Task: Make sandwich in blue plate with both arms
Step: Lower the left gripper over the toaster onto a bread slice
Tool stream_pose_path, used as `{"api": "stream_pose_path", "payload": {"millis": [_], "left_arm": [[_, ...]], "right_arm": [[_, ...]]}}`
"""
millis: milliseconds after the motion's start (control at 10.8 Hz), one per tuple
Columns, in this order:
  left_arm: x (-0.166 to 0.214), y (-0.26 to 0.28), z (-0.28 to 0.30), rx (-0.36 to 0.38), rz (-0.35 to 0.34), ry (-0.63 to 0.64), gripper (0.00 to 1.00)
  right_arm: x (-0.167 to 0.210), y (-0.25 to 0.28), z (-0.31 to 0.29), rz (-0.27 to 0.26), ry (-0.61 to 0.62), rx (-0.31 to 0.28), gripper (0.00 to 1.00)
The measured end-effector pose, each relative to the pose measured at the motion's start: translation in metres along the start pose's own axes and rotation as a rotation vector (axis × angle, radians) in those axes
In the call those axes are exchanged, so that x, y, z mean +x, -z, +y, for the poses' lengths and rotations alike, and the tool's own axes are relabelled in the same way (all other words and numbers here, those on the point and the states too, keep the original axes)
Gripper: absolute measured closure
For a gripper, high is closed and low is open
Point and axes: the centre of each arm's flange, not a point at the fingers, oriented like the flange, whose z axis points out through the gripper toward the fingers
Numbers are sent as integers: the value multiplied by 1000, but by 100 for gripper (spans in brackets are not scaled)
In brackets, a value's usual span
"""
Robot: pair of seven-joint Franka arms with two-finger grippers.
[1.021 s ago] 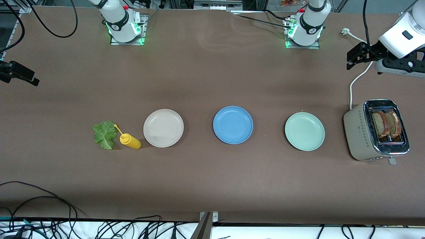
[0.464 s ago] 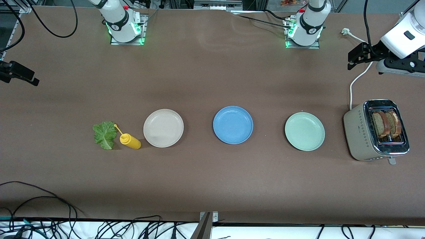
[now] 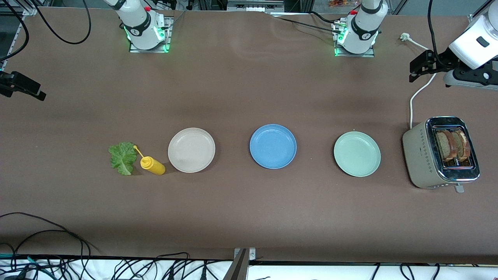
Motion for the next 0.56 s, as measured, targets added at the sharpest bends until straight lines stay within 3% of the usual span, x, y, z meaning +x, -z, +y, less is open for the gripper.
{"api": "stream_pose_path", "payload": {"millis": [557], "left_arm": [[20, -34, -74, -16, -26, 126, 0]], "right_arm": [[0, 0, 1, 0, -2, 0, 0]]}}
